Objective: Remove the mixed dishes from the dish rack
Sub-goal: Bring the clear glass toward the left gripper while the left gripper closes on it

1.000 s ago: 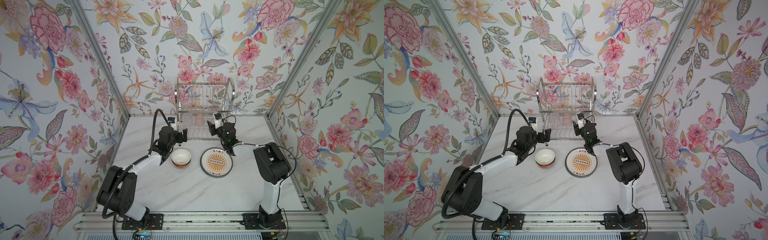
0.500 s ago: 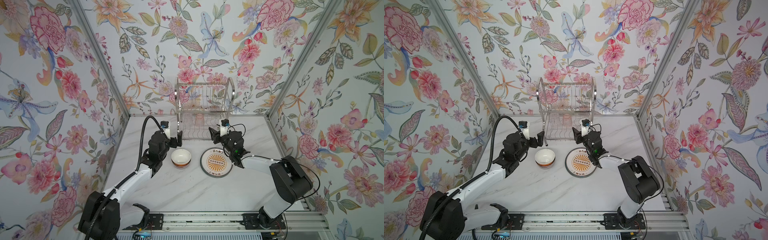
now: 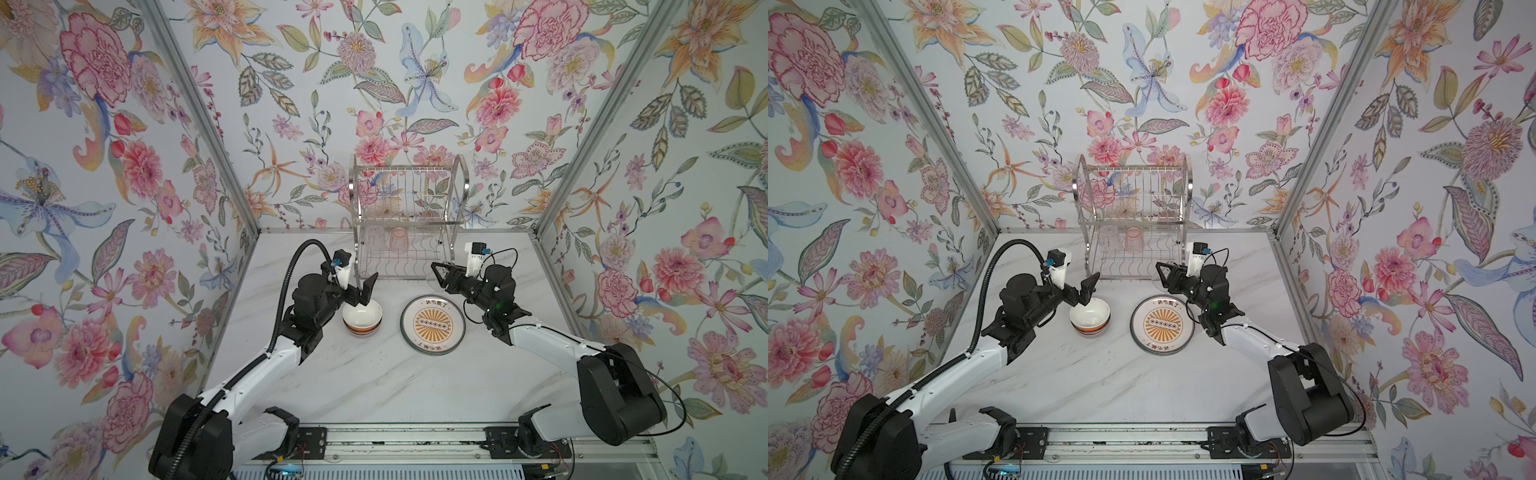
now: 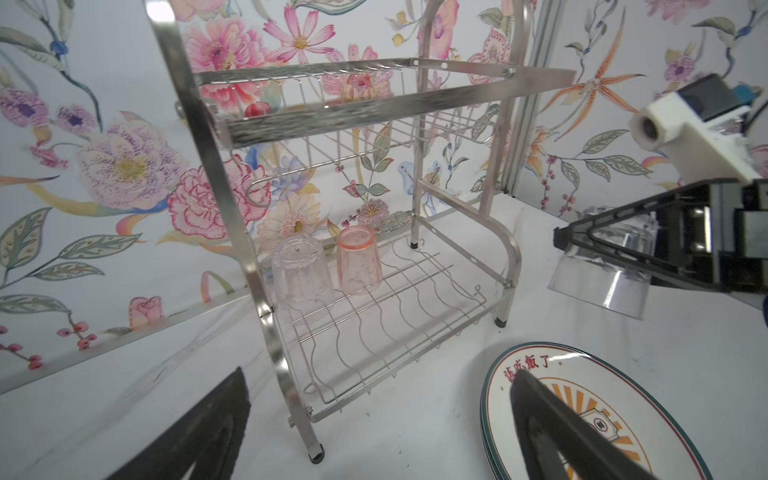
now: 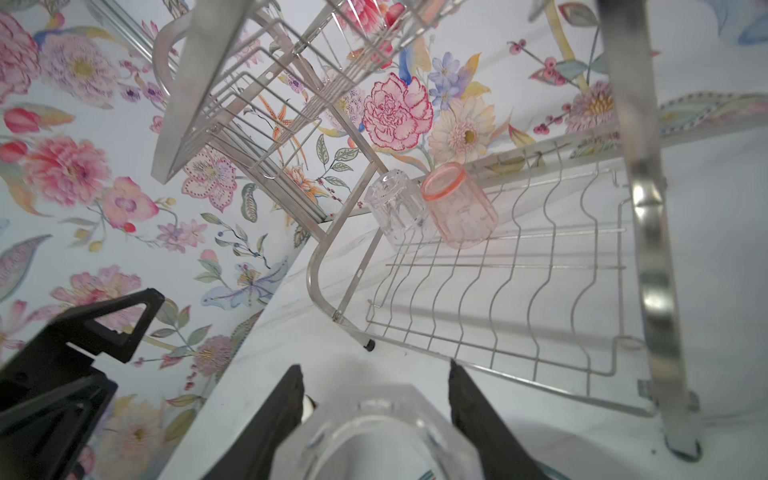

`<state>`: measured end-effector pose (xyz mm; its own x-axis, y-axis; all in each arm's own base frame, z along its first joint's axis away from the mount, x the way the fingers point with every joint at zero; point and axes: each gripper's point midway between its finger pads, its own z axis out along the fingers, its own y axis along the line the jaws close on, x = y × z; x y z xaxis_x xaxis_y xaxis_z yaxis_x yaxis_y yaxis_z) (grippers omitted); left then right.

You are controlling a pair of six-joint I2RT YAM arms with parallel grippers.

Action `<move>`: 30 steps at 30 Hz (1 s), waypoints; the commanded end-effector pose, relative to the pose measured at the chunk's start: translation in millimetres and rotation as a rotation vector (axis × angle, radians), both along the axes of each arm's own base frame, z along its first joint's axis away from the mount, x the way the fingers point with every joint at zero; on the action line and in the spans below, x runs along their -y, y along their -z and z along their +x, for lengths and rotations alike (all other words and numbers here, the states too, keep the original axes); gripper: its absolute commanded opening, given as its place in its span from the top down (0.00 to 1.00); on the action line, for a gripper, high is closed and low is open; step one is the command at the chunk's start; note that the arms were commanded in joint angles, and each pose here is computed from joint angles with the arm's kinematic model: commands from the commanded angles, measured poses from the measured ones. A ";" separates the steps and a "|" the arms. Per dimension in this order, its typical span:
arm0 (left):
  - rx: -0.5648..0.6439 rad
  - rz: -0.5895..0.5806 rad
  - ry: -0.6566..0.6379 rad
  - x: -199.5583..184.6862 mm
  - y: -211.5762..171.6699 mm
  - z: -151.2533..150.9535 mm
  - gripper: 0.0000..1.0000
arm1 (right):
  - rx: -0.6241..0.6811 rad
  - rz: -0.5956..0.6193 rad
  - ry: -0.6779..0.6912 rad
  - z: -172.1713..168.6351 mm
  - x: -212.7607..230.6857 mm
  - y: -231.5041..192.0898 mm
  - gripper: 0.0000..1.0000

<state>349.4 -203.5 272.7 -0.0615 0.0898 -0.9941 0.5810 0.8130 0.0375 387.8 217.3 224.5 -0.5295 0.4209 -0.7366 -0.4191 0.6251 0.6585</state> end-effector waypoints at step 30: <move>0.183 -0.018 0.471 164.5 25.2 -18.7 0.24 | -0.361 0.504 -0.103 -30.3 -5.7 -21.5 1.00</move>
<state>332.7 -354.3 228.7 0.1144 0.1129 -0.9870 0.8532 0.4978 0.1558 360.2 224.0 231.7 -0.7708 0.5946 -0.2287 -0.1247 0.2112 0.9694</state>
